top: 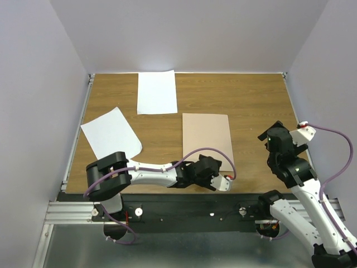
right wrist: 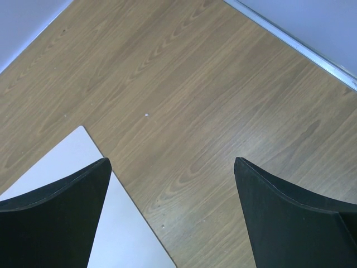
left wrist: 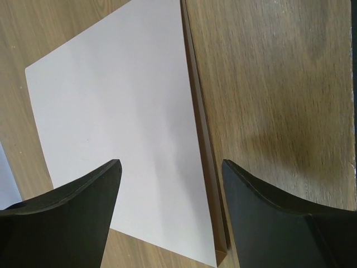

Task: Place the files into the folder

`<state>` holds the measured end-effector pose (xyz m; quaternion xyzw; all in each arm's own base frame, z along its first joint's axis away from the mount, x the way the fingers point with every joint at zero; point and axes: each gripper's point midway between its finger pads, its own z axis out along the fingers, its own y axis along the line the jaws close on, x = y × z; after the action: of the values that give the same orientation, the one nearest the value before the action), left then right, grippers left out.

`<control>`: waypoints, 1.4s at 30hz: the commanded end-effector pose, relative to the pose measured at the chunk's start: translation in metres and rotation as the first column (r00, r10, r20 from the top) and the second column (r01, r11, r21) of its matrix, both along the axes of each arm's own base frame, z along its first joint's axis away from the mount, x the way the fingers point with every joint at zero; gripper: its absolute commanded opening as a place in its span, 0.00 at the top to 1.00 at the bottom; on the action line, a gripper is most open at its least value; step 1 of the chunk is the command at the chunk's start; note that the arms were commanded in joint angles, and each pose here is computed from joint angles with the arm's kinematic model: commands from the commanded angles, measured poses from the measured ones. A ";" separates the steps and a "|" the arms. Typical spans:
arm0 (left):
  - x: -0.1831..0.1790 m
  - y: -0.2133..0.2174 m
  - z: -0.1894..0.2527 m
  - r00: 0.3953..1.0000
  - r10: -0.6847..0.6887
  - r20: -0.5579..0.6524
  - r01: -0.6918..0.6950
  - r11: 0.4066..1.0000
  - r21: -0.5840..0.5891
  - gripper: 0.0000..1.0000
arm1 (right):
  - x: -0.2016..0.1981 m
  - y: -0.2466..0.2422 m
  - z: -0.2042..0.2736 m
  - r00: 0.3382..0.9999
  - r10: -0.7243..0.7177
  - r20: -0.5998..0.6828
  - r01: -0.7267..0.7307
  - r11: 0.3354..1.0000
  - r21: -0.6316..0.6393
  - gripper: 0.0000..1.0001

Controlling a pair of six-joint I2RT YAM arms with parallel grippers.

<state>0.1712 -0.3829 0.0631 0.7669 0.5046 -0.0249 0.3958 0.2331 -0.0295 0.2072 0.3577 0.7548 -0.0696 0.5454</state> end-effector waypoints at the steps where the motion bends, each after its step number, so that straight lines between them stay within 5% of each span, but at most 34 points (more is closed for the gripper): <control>1: 0.005 -0.005 0.002 1.000 0.023 0.019 -0.022 0.999 -0.031 0.19 | -0.009 -0.012 0.010 0.998 -0.055 0.036 0.055 0.998 -0.004 0.00; 25: 0.025 0.002 -0.025 0.998 0.052 0.023 -0.052 0.999 0.007 0.27 | -0.007 -0.011 0.013 0.997 -0.061 0.039 0.061 0.998 0.003 0.00; 34: 0.027 0.002 -0.033 0.999 0.047 0.019 -0.048 0.998 0.027 0.39 | -0.007 -0.011 0.012 0.997 -0.065 0.043 0.065 0.998 0.007 0.00; 42: 0.027 0.002 -0.033 0.999 0.053 0.012 -0.053 0.998 0.031 0.69 | -0.007 -0.009 0.010 0.998 -0.055 0.040 0.055 0.998 0.016 0.00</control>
<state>0.1948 -0.3786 0.0304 0.7619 0.5198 -0.0034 0.3864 0.2293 -0.0323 0.2095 0.3671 0.7478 -0.0681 0.5490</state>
